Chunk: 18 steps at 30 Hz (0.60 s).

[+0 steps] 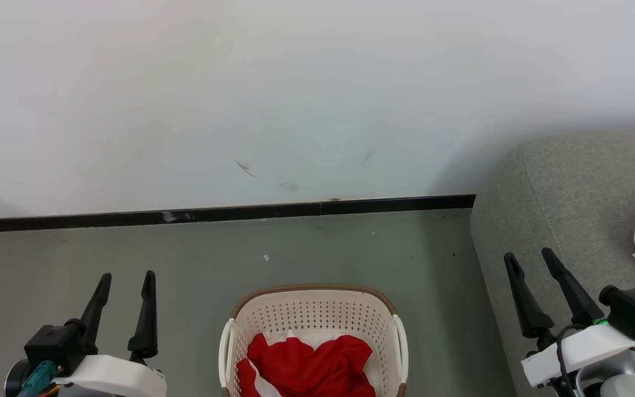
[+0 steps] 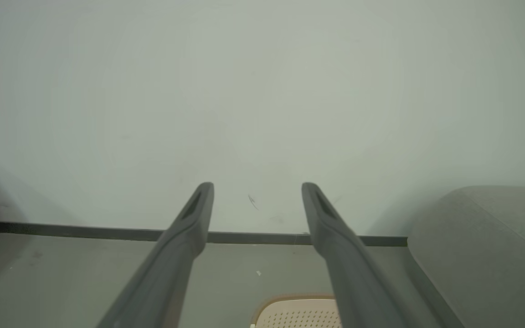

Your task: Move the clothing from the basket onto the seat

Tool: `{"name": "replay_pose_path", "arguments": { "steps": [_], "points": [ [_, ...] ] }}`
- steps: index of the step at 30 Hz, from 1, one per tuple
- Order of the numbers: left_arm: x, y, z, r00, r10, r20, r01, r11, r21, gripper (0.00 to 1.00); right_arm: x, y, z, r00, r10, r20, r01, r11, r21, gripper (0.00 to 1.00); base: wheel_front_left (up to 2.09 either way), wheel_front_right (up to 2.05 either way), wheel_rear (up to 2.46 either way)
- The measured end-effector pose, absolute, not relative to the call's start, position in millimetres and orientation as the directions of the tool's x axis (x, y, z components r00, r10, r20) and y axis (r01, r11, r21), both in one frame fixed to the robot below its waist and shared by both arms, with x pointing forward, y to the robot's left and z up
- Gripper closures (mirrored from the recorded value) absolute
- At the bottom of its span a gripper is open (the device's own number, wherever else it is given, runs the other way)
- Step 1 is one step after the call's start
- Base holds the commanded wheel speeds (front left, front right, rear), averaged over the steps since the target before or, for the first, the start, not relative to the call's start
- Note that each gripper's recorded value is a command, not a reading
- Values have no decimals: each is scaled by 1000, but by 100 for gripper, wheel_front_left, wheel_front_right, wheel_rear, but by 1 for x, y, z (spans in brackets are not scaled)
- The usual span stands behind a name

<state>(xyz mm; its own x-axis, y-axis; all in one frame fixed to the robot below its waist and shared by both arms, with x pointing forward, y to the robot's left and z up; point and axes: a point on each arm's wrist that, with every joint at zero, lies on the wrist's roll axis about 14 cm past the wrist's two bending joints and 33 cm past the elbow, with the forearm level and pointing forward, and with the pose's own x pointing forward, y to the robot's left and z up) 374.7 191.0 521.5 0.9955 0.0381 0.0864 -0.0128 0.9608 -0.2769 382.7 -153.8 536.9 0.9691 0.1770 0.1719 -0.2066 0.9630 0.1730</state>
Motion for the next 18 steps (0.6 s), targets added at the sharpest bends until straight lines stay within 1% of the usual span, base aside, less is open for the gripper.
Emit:
{"name": "replay_pose_path", "arguments": {
  "steps": [18],
  "points": [
    [376,193,520,995,48,90,-20,957,-290,0,379,-156,533,973,164,161,-193,964,183,0,0,0,0]
  ]
}}
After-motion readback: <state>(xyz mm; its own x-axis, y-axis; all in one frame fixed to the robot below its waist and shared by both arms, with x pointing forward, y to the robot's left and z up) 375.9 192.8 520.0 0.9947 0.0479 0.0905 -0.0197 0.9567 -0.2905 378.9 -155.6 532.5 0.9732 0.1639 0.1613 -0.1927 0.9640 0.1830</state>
